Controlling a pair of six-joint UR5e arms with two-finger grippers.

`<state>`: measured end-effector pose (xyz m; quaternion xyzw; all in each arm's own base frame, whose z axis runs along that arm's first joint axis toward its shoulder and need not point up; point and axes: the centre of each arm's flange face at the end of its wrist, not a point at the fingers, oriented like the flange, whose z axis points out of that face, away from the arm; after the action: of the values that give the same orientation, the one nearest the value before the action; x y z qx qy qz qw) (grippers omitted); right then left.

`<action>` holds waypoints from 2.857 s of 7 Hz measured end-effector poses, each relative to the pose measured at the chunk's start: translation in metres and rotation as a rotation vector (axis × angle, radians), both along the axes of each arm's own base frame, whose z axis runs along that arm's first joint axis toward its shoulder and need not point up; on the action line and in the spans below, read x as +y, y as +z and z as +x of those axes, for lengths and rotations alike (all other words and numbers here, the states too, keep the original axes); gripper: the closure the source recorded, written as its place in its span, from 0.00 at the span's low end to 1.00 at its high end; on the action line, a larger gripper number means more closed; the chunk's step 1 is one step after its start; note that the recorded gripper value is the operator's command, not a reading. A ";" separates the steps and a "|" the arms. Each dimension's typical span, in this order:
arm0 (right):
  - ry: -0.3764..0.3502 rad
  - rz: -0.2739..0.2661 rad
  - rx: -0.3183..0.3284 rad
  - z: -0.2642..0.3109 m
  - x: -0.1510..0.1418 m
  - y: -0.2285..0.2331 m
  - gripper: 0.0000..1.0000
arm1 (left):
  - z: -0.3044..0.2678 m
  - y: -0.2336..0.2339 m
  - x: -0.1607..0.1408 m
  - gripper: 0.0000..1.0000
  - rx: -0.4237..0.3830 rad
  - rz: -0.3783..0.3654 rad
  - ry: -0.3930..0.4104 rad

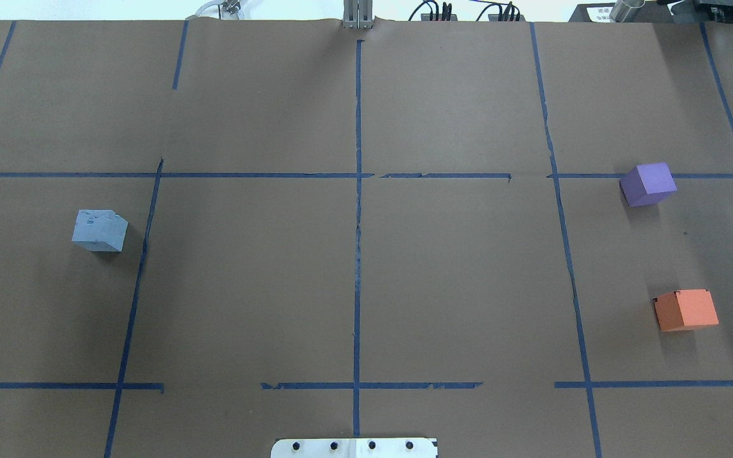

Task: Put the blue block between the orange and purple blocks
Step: 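Lower the left gripper onto the light blue cube and grasp it, then carry the light blue cube with the left gripper to the table center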

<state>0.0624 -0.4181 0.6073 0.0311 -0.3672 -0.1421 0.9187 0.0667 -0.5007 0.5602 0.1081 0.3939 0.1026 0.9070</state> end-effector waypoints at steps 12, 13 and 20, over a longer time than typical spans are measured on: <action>0.000 0.000 0.000 0.000 0.000 0.000 0.00 | 0.274 -0.044 0.052 0.92 0.021 -0.205 -0.181; 0.000 0.000 0.000 0.000 0.000 0.000 0.00 | 0.274 -0.051 0.051 0.91 0.006 -0.219 -0.182; 0.000 -0.003 0.000 0.000 0.000 0.001 0.00 | 0.494 -0.368 0.017 0.88 -0.033 -0.237 -0.137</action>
<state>0.0624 -0.4180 0.6088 0.0297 -0.3674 -0.1415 0.9188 0.5610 -0.4839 0.1921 0.0253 0.3799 -0.0048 0.9247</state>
